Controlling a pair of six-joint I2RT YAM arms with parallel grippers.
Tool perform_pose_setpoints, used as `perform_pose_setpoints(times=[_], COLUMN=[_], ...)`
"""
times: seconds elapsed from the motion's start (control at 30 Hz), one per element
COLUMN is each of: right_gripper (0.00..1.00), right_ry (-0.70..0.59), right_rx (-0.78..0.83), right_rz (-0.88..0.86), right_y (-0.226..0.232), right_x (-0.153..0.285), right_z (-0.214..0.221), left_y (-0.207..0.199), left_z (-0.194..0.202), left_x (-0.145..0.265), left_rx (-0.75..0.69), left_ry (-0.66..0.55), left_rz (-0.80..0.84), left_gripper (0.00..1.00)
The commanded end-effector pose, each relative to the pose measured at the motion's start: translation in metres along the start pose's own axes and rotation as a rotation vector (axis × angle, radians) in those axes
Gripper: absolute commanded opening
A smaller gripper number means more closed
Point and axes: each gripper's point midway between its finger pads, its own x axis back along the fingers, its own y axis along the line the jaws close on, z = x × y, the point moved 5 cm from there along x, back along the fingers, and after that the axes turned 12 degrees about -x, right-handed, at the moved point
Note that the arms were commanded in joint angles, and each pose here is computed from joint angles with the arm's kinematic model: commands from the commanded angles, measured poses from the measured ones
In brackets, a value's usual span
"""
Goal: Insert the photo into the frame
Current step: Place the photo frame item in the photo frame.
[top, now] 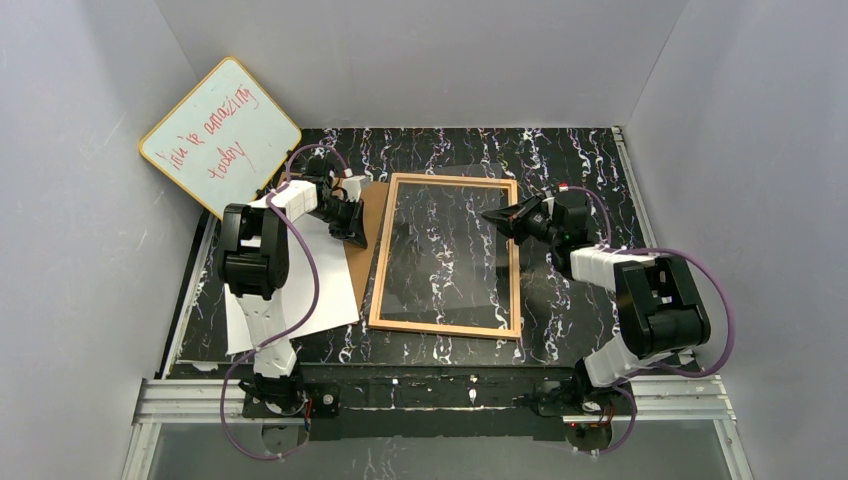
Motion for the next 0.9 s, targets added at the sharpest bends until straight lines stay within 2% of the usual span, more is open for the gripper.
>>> perform_pose_setpoints(times=[0.0,0.53,0.87], right_gripper=[0.01,0.01,0.01], right_ry=[0.010,0.057,0.060], right_rx=[0.070,0.113,0.074], right_rz=[0.000,0.051,0.067], right_y=[-0.003,-0.029,-0.038], right_x=[-0.001,0.001,0.004], right_z=[-0.009,-0.025,-0.029], left_y=[-0.007,-0.014,-0.014], left_z=[0.005,0.000,-0.004], left_x=[-0.003,-0.005,-0.003], left_rx=[-0.015,-0.043,-0.059], left_ry=[0.027,0.030,0.029], left_rz=[0.006,0.008,-0.004], left_gripper=[0.00,0.00,0.00])
